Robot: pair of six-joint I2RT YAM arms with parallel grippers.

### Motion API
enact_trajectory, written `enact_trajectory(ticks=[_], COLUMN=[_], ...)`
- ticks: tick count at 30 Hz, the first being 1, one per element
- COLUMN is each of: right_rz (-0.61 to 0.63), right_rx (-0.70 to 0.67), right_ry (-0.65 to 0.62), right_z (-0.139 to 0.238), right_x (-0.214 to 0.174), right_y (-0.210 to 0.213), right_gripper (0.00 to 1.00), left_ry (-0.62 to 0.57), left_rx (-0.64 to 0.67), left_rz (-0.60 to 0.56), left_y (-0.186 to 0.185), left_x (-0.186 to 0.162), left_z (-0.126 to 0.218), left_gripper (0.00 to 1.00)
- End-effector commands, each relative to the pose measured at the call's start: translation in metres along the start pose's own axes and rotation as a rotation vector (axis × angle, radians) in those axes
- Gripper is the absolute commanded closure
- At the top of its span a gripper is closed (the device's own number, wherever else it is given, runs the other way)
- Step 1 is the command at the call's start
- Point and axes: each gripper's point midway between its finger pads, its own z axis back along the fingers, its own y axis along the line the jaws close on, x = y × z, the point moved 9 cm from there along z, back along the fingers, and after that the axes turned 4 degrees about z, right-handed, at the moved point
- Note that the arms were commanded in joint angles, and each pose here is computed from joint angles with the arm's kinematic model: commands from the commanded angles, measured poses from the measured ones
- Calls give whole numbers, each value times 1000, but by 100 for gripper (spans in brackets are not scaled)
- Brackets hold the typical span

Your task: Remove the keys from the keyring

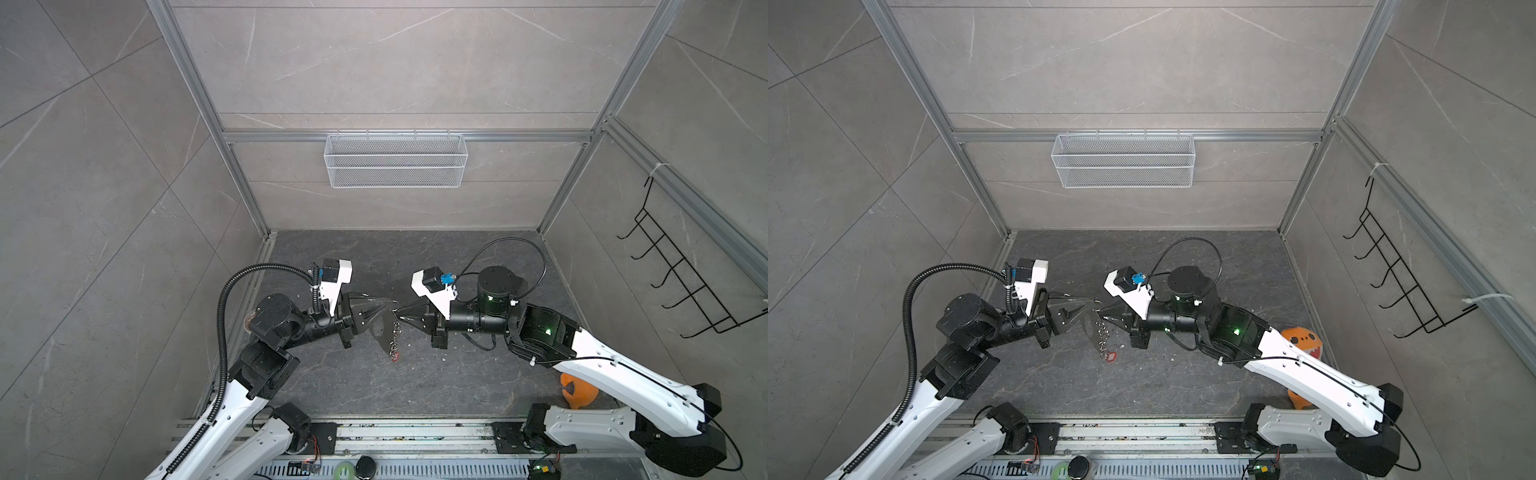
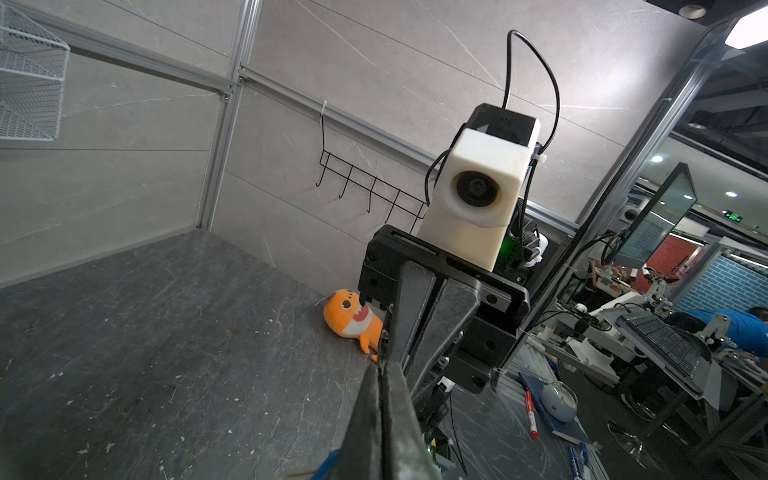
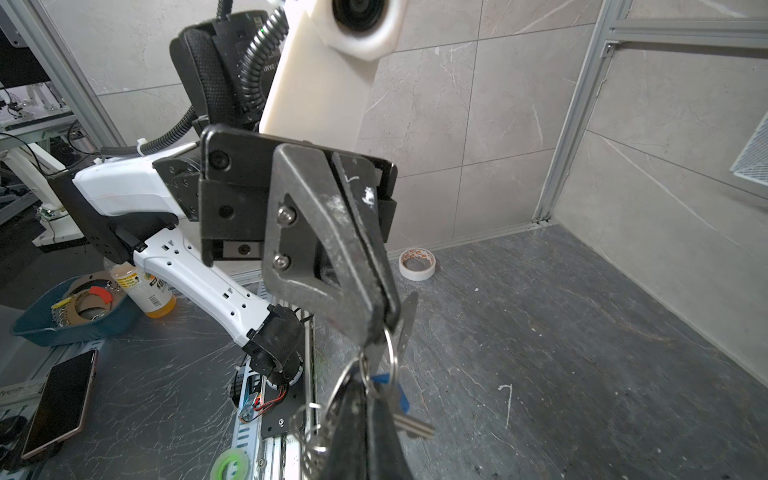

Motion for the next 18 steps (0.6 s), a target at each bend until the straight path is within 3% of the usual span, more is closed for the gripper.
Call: enact_trajectory(ticks=[1,12,18], right_rz=[-2,-28,-25], right_rx=[-46,-144,-27], right_ry=[62,97,112], right_z=[5,12,7], right_x=[-9,-14,-9], right_y=[1,-5,3], right_gripper=[100,100,100], left_ry=[-50,-44,-24], left_rx=[21,52,1], left_rz=[-94,-116,-120], left_y=[-14,-19,-21], left_x=[13,11,10], left_z=[9,18,15], left_gripper=[100,100,100])
